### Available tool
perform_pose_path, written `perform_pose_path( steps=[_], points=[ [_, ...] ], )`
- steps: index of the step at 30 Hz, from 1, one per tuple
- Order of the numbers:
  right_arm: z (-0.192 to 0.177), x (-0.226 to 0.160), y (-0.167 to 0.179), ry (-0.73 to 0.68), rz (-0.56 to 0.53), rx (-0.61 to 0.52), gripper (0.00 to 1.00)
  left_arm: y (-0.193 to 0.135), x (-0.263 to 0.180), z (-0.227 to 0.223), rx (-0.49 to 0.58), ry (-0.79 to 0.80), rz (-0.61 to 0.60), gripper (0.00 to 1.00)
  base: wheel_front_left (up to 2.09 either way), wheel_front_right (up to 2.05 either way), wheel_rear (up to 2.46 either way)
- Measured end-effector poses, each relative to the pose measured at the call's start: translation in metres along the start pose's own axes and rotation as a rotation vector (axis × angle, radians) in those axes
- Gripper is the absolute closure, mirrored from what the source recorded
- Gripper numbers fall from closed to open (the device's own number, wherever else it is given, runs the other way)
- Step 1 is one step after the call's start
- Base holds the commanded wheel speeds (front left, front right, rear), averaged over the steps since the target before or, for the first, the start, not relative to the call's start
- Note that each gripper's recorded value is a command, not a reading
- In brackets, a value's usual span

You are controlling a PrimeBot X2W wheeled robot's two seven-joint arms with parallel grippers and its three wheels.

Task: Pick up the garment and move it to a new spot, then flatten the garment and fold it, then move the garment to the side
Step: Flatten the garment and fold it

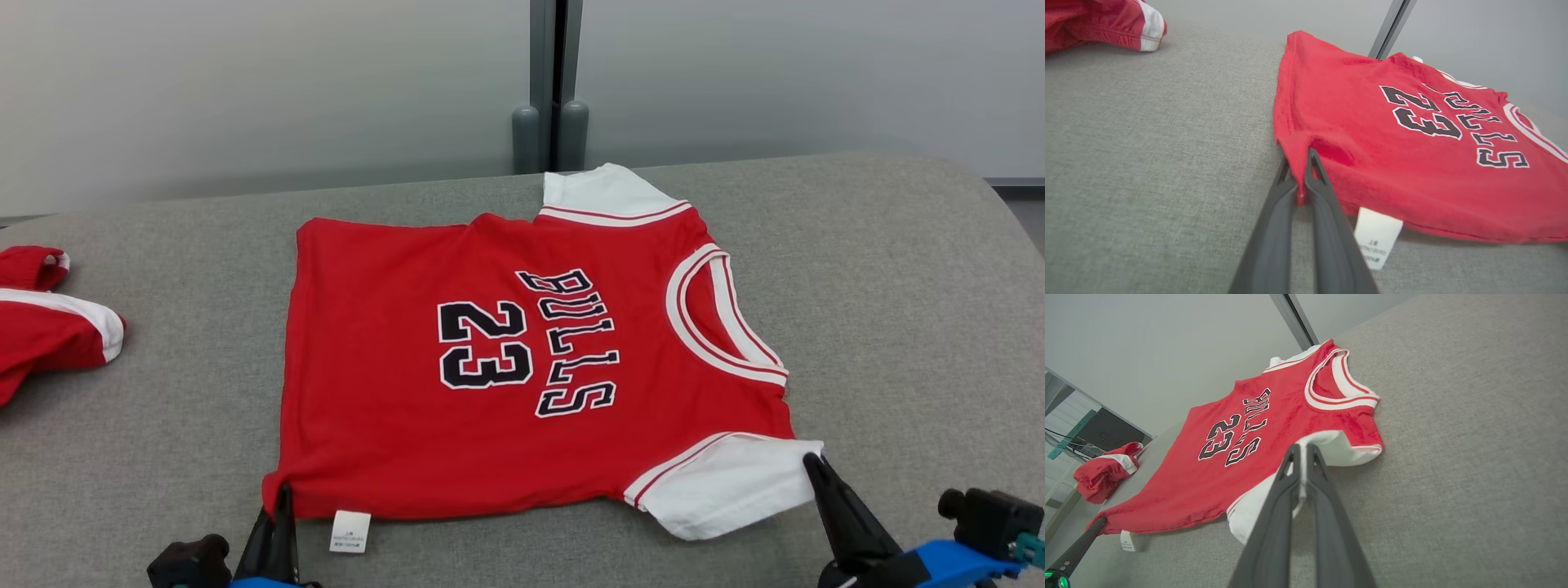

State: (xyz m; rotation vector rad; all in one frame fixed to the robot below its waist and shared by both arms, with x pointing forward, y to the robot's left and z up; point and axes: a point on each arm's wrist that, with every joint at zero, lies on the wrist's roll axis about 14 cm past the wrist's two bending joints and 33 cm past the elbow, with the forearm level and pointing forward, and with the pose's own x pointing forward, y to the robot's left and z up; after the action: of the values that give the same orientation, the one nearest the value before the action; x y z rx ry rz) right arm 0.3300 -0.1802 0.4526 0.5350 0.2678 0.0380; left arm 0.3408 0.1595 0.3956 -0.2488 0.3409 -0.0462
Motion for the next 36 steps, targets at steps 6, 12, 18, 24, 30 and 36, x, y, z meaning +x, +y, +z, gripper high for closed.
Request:
perform_pose_path(
  steps=[6,12,18,24,30,36],
  points=[
    [0.020,0.034,0.003,-0.012,0.037,-0.085,1.00,-0.004,0.014,0.010,0.009,-0.011,-0.015,1.00,0.00,0.00,0.00],
    [0.038,0.073,0.007,-0.013,0.066,-0.164,1.00,-0.005,0.028,0.017,0.030,-0.013,-0.021,1.00,0.00,0.00,0.00],
    [0.043,0.110,0.012,0.017,0.082,-0.217,1.00,-0.006,0.038,0.019,0.048,0.000,-0.028,1.00,0.00,0.00,0.00],
    [0.037,0.139,0.011,0.052,0.069,-0.233,1.00,-0.005,0.048,0.026,0.060,-0.002,-0.026,1.00,0.00,0.00,0.00],
    [0.032,0.158,0.006,0.060,0.050,-0.247,1.00,-0.007,0.061,0.025,0.078,0.014,-0.039,1.00,0.00,0.00,0.00],
    [0.031,0.165,0.005,0.021,0.046,-0.244,0.00,-0.008,0.070,0.029,0.101,-0.016,-0.041,0.00,0.00,0.00,0.00]
  ],
)
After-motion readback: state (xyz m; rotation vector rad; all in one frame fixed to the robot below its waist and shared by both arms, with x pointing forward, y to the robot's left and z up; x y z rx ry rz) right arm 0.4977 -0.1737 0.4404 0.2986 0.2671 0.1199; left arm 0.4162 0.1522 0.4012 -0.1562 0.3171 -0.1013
